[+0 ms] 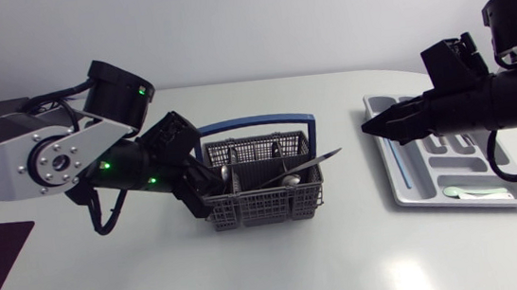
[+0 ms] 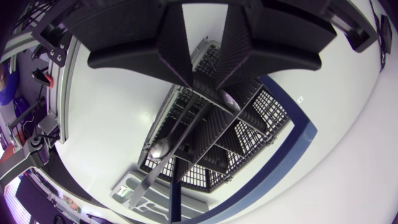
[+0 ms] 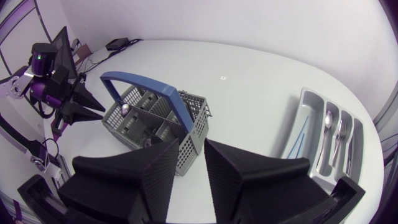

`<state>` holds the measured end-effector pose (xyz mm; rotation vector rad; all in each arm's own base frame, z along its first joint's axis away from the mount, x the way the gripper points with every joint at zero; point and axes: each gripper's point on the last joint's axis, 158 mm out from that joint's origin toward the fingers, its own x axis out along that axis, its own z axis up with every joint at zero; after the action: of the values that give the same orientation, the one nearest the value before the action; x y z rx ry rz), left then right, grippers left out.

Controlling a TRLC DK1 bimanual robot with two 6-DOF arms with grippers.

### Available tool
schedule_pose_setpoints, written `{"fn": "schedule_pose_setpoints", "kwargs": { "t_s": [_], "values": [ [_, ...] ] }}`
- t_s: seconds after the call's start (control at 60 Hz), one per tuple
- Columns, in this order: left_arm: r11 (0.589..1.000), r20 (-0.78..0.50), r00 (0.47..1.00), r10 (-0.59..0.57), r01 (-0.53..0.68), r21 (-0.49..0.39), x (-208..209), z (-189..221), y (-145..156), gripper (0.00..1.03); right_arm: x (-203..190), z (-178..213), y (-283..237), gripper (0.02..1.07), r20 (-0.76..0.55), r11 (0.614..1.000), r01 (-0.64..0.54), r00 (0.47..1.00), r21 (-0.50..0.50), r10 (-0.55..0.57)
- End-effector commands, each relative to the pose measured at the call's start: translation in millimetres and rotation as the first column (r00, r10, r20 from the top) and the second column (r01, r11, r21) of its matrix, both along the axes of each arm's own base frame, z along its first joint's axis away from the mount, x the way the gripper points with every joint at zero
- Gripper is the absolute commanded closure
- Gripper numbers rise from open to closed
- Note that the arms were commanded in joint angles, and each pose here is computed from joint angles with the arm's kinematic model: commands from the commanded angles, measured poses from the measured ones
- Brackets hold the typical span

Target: Sort the cutlery from the basket into the organizer compartments.

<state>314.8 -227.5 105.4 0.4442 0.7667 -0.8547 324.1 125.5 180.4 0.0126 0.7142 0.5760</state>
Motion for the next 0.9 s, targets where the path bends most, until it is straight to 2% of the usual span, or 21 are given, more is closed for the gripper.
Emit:
{"fn": "schedule_pose_setpoints", "kwargs": {
  "t_s": [0.0,0.267,0.883],
  "values": [
    [0.999,0.006,0.999,0.044,-0.044,-0.005,11,7,-10,0.67,-8,-5,1,0.69,-0.031,1.000,0.009,0.999,0.010,-0.009],
    [0.983,-0.015,0.986,0.167,-0.166,0.073,32,-13,-8,0.56,-22,6,8,0.65,-0.017,1.000,-0.012,1.000,0.021,0.013],
    [0.953,-0.099,0.953,0.288,-0.274,0.130,41,-47,-10,0.56,-33,6,11,0.64,-0.018,0.999,-0.030,0.999,0.021,0.030]
  ]
}}
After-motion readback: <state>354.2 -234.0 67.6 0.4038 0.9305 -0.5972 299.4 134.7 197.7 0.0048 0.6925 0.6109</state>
